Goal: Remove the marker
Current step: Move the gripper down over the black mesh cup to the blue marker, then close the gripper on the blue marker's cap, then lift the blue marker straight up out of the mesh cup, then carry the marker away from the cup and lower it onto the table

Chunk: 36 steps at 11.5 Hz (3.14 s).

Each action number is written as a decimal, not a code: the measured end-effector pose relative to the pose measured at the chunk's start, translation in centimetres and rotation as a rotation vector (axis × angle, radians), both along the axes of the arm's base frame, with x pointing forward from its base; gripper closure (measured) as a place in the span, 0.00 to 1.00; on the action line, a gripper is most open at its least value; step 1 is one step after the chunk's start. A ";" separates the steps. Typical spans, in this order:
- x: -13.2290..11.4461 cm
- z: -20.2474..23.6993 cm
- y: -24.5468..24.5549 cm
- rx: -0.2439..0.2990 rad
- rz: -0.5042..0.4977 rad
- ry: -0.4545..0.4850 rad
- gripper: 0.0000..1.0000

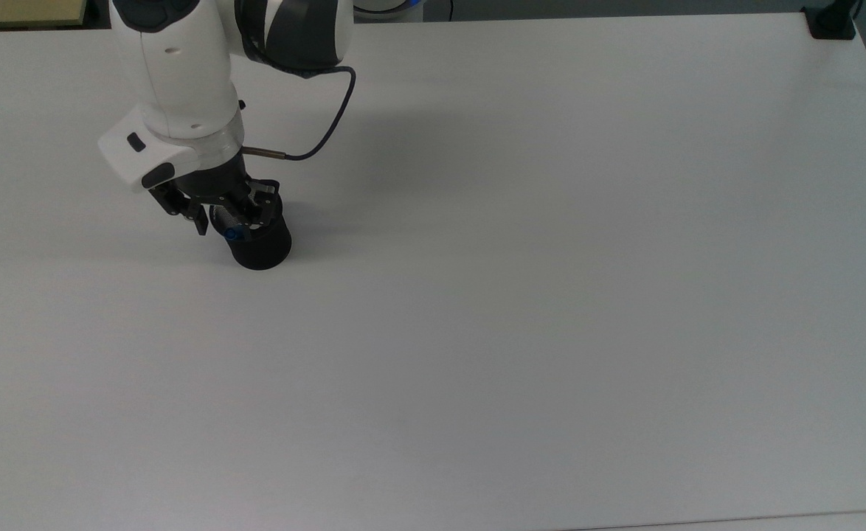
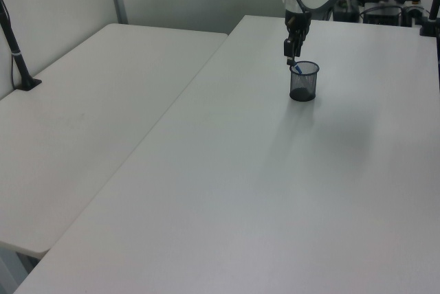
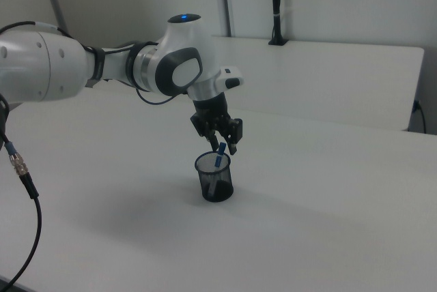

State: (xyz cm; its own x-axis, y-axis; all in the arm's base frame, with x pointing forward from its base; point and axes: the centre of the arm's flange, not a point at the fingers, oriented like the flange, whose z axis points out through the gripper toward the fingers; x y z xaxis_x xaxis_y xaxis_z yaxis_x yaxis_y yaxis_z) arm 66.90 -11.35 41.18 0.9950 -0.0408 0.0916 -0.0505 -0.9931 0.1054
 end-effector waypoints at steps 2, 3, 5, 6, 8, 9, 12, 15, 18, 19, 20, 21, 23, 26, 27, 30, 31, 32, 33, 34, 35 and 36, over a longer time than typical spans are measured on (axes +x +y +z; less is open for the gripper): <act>0.1 -0.3 0.1 -0.002 0.002 0.000 0.66; 0.1 -0.3 0.1 -0.002 0.002 -0.001 0.74; 0.2 -0.2 0.2 -0.001 0.003 -0.004 0.81; 0.2 -0.2 0.2 -0.001 0.003 -0.004 0.81; 0.5 0.8 0.3 -0.002 0.004 -0.026 0.81; 0.9 2.4 0.4 0.013 -0.002 -0.060 0.81; 0.6 8.4 -0.2 0.038 -0.020 -0.167 0.81; -1.0 13.3 -1.0 0.058 -0.036 -0.240 0.81; -2.6 16.2 -0.1 0.095 -0.028 -0.206 0.81; -2.7 16.4 1.0 0.111 -0.014 -0.179 0.81; -2.8 16.0 2.8 0.131 0.008 -0.144 0.81; -2.8 15.5 4.8 0.148 0.037 -0.103 0.81; -2.8 14.4 9.5 0.174 0.067 -0.040 0.81; -2.5 11.7 15.4 0.187 0.079 0.032 0.81; -2.2 10.5 17.1 0.189 0.086 0.054 0.81; -1.8 5.8 22.2 0.167 0.109 0.130 0.81; -1.6 3.8 23.0 0.156 0.109 0.161 0.81; -1.5 1.7 23.6 0.145 0.112 0.194 0.81; -1.5 -0.1 24.3 0.134 0.118 0.222 0.81; -1.5 -1.7 25.0 0.124 0.124 0.244 0.81; -1.5 -2.9 25.5 0.116 0.129 0.263 0.81; -1.6 -4.2 25.8 0.109 0.131 0.282 0.81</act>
State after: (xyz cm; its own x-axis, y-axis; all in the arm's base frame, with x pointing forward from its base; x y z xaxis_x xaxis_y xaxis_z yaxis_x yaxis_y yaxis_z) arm 65.34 14.44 37.02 0.9779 0.0948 -0.1862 0.0946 -0.9955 -0.0101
